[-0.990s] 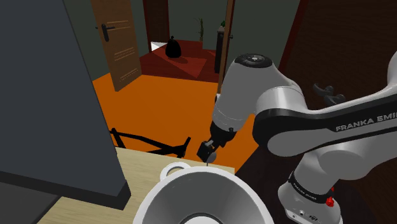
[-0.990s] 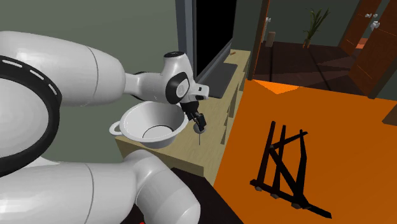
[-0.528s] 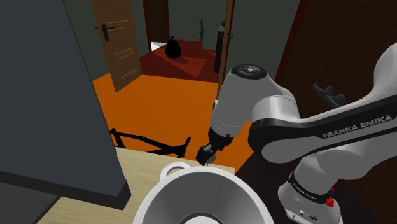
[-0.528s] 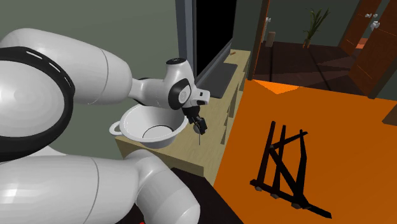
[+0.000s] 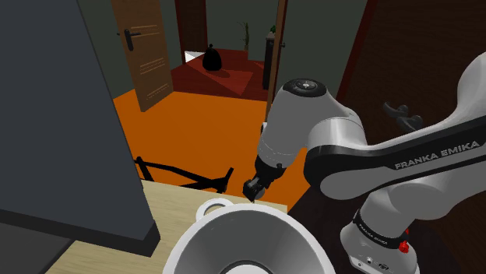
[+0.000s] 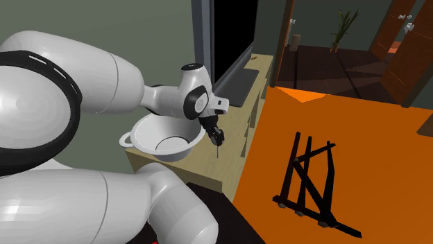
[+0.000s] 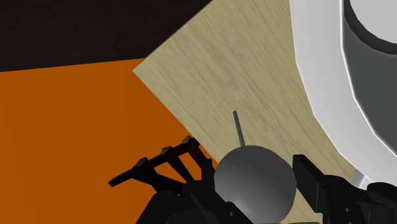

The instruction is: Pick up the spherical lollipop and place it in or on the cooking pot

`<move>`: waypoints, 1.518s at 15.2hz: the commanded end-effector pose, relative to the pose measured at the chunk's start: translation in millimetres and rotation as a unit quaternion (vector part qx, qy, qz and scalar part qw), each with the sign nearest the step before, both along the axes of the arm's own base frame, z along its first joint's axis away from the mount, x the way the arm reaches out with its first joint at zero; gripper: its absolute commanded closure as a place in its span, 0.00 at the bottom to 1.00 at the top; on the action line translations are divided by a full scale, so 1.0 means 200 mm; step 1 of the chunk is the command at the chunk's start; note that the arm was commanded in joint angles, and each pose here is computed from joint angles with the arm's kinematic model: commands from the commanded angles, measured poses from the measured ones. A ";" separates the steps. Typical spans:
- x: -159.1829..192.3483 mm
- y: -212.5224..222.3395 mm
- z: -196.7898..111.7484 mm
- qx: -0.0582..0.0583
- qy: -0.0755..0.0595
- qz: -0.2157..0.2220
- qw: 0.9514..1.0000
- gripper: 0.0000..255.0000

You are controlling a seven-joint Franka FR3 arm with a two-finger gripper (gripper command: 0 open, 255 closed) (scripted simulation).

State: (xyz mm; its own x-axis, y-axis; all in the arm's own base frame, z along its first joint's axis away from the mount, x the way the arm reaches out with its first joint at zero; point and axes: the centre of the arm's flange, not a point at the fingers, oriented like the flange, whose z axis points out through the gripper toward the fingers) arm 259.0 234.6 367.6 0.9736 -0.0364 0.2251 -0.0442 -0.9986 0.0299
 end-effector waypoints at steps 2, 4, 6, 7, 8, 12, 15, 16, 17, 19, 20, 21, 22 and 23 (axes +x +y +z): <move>0.00 0.00 0.00 0.000 0.000 0.000 1.000 1.00; 0.00 0.00 0.00 0.000 0.000 0.000 1.000 1.00; 0.00 0.00 0.00 0.000 0.000 0.000 1.000 1.00; 0.00 0.00 0.03 0.000 0.000 0.000 1.000 1.00; 0.00 0.00 0.05 0.000 0.000 0.000 1.000 1.00; 0.00 0.00 0.16 0.000 0.000 0.000 1.000 1.00; 0.00 0.00 0.24 0.000 0.000 0.000 1.000 1.00; 0.00 0.00 0.26 0.000 0.000 0.000 1.000 1.00; 0.00 0.00 0.29 0.000 0.000 0.000 1.000 1.00; 0.00 0.00 0.34 0.000 0.000 0.000 1.000 1.00; 0.00 0.00 0.37 0.000 0.000 0.000 1.000 1.00; 0.00 0.00 0.40 0.000 0.000 0.000 1.000 1.00; 0.00 0.00 0.42 0.000 0.000 0.000 1.000 1.00; 0.00 0.00 0.45 0.000 0.000 0.000 1.000 1.00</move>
